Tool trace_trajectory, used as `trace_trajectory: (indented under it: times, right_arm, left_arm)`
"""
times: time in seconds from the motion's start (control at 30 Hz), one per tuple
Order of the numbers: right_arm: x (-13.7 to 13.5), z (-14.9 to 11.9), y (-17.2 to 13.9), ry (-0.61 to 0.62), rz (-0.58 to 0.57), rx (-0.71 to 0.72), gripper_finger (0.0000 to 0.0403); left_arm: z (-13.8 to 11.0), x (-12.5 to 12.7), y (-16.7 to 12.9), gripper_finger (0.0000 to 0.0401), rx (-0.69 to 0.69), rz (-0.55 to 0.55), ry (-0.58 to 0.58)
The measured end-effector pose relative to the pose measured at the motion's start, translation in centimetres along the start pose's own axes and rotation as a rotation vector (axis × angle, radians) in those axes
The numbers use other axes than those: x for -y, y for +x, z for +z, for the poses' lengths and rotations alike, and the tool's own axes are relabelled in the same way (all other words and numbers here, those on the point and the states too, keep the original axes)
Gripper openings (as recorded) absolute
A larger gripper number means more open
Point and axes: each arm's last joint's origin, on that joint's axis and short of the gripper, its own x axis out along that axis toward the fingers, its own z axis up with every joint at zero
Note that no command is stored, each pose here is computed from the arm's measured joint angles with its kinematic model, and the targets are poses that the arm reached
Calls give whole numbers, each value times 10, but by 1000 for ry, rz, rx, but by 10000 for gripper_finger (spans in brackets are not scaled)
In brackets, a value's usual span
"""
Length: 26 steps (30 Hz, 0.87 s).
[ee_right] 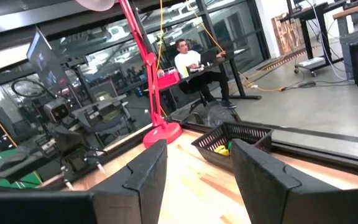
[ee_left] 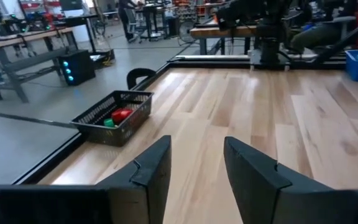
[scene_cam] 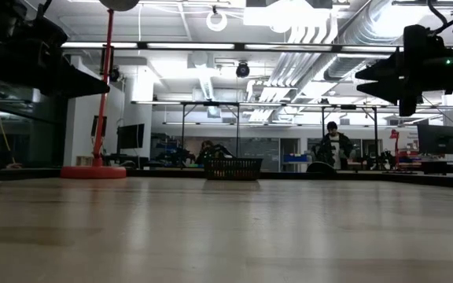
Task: Pick and place Stapler, Stapler remover, tape
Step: Return to Home Position
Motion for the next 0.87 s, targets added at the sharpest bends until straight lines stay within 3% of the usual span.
trace_trajectory:
  times: [0.87]
  right_arm:
    - [0, 0, 0, -1, 0, 0, 169]
  left_arm:
    - [0, 0, 0, 138, 1, 10, 1]
